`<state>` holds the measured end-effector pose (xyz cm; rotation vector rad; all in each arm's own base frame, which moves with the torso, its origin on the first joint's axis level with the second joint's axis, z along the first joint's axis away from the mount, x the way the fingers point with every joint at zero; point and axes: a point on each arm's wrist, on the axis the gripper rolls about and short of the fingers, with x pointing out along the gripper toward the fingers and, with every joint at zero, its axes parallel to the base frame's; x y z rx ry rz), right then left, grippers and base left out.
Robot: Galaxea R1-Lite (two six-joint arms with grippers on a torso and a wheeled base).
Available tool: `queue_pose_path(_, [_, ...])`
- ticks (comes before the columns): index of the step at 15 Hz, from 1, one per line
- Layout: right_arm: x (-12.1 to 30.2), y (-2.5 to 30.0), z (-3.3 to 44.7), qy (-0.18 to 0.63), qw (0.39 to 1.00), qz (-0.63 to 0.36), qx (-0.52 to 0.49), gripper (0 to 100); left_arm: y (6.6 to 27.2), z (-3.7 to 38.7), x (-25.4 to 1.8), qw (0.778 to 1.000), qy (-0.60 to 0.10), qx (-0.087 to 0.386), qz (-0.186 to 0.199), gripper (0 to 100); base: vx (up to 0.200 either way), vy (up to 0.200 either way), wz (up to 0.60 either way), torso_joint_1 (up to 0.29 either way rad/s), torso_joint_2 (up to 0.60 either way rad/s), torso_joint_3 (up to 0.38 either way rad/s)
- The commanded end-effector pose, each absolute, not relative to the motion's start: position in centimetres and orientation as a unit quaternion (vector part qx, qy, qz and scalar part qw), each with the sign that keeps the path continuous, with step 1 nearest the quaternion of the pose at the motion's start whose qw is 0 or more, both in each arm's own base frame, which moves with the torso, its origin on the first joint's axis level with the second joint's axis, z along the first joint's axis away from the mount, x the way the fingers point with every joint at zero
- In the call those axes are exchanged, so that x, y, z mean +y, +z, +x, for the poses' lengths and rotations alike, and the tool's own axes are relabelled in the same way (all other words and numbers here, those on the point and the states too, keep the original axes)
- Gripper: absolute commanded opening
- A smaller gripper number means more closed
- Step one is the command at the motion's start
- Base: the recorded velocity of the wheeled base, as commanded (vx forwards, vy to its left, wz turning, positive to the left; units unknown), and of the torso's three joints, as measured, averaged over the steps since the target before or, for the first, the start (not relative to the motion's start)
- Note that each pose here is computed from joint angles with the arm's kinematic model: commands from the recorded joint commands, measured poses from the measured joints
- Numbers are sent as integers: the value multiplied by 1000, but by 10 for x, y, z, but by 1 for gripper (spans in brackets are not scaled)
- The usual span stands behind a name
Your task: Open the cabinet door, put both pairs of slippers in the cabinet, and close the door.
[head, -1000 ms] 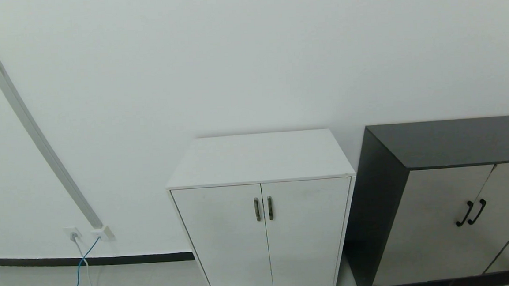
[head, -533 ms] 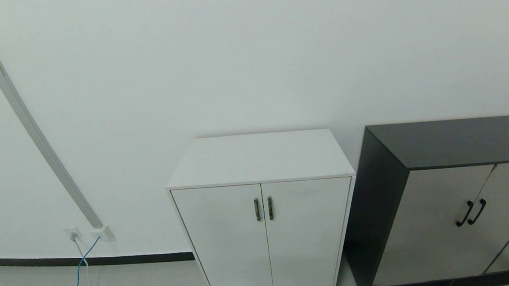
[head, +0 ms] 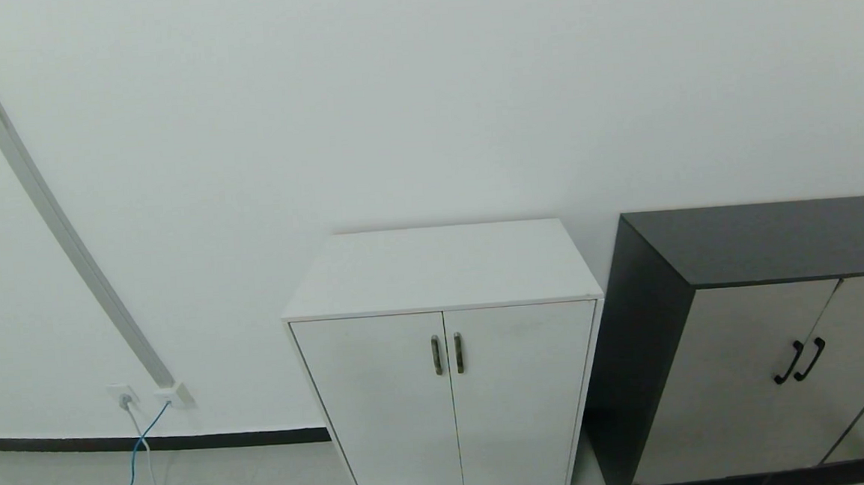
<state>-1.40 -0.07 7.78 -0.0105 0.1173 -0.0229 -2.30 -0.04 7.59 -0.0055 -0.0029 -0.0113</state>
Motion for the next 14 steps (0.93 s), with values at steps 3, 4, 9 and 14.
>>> queue_pose_path(3, [0, 75, -23, -12, 1000, 5, 1, 0, 76, -23, 0, 1000, -5, -1, -3, 0, 0, 0, 0, 0, 0, 0])
queue_pose_path(4, [0, 75, -23, -12, 1000, 8, 1, 0, 76, -23, 0, 1000, -5, -1, -3, 0, 0, 0, 0, 0, 0, 0])
queue_pose_path(9, [0, 75, -23, -1, 1000, 31, 2, 0, 76, -23, 0, 1000, -5, -1, -1, 0, 0, 0, 0, 0, 0, 0])
queue_pose_path(14, [0, 75, -23, 0, 1000, 28, 2, 0, 76, -23, 0, 1000, -5, -1, -2, 0, 0, 0, 0, 0, 0, 0])
